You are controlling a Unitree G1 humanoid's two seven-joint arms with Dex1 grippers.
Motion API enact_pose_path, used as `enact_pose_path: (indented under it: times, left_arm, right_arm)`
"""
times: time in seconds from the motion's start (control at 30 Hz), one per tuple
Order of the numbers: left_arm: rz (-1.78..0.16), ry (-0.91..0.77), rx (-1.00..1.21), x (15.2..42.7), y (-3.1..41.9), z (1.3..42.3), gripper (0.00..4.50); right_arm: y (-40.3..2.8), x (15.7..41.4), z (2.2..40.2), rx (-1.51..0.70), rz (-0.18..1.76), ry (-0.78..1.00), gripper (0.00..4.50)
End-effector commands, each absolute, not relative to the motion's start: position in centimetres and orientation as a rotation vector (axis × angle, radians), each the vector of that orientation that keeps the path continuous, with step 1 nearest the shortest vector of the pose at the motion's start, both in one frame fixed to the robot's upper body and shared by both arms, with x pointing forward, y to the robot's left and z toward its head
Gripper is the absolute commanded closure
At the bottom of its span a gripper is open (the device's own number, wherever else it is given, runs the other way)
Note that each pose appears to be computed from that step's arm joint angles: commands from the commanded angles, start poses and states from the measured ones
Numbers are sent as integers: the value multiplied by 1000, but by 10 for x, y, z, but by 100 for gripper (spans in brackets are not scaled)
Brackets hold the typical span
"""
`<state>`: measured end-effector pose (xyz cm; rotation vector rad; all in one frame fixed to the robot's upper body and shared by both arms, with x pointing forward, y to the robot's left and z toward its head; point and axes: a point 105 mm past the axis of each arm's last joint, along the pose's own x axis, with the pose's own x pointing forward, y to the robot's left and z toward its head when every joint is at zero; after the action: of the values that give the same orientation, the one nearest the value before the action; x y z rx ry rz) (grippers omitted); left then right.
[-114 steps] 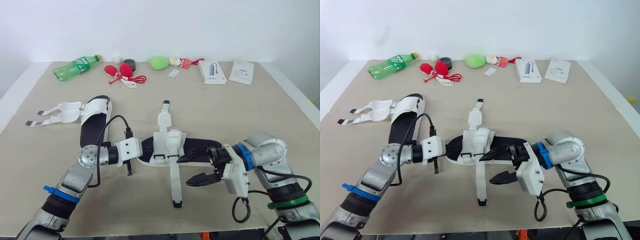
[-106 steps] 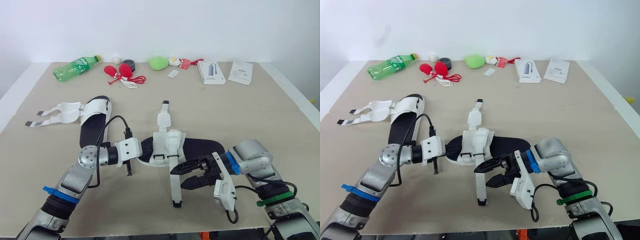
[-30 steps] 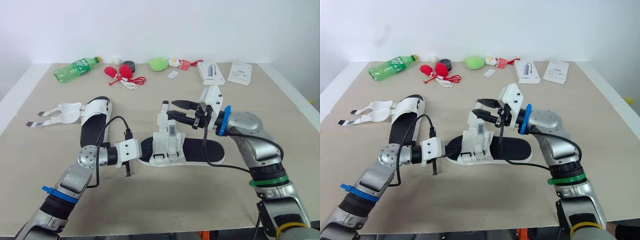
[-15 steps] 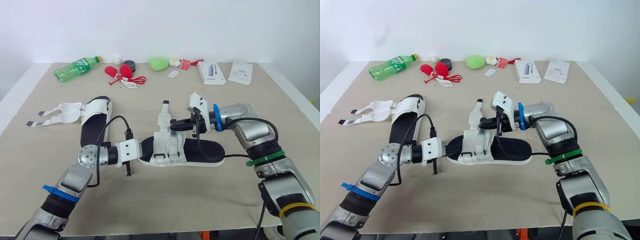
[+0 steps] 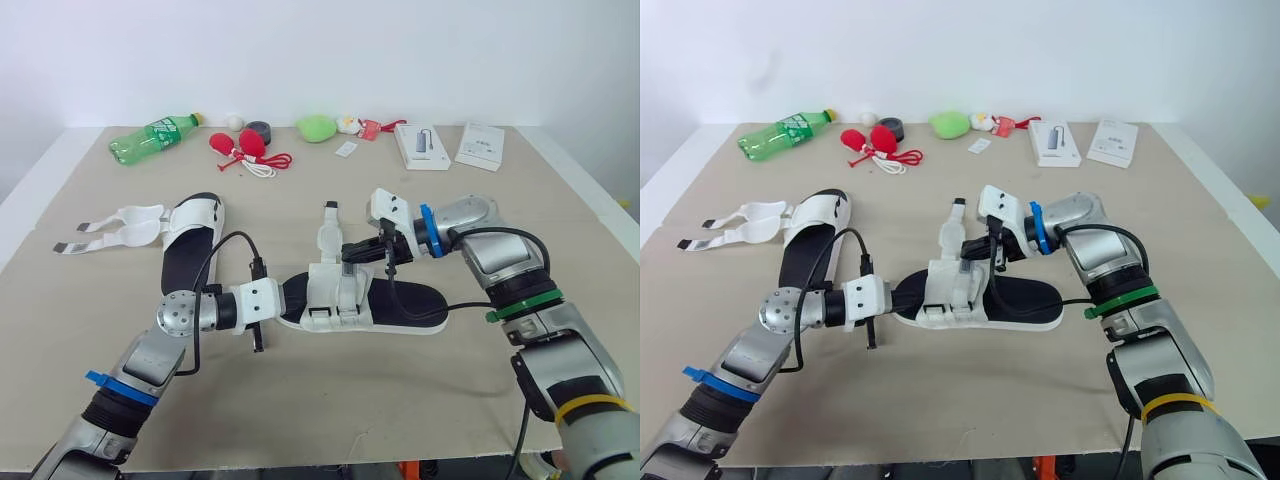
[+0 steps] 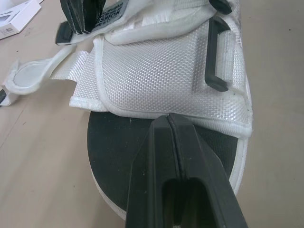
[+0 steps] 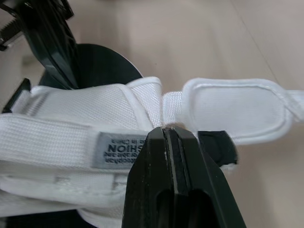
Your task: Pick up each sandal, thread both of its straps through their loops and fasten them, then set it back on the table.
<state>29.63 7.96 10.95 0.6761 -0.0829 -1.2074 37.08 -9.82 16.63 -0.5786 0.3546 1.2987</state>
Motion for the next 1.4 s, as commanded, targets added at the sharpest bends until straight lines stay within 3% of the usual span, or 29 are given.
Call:
enact_pose_path:
  times: [0.03, 0.33, 0.53, 0.6, 0.63, 0.67, 0.73, 0.8, 0.83, 0.93, 1.13, 1.4]
  left_arm:
    - [-1211, 2, 696, 295, 86, 93, 450]
    - [-1209, 0, 699, 296, 86, 93, 450]
    - [-1208, -5, 697, 297, 84, 93, 450]
    - [-1208, -8, 698, 297, 84, 94, 450]
    - [-1209, -9, 698, 297, 83, 94, 450]
    - [-1209, -10, 698, 297, 83, 94, 450]
    - [-1211, -11, 699, 297, 83, 94, 450]
    - [-1211, -12, 700, 297, 83, 94, 450]
    - [-1212, -12, 701, 297, 83, 94, 450]
    - [-1212, -14, 703, 297, 82, 94, 450]
    - [-1212, -13, 703, 295, 83, 94, 450]
    - [-1206, -12, 705, 295, 84, 94, 450]
  right_arm:
    - [-107, 382, 154, -601, 1208, 400, 442]
    - [-104, 384, 156, -611, 1220, 395, 442]
    - [-106, 408, 179, -521, 1105, 326, 442]
    - [-109, 420, 191, -422, 1041, 312, 376]
    - [-110, 423, 195, -380, 1023, 313, 368]
    - [-109, 425, 198, -331, 1013, 311, 315]
    - [-106, 429, 204, -216, 998, 315, 254]
    - [-103, 432, 206, -72, 972, 343, 121]
    - [-102, 432, 200, 15, 955, 401, 113]
    - [-101, 429, 184, 178, 904, 532, 2]
    - [-99, 427, 169, 312, 857, 609, 2]
    - [-55, 426, 180, 503, 923, 586, 2]
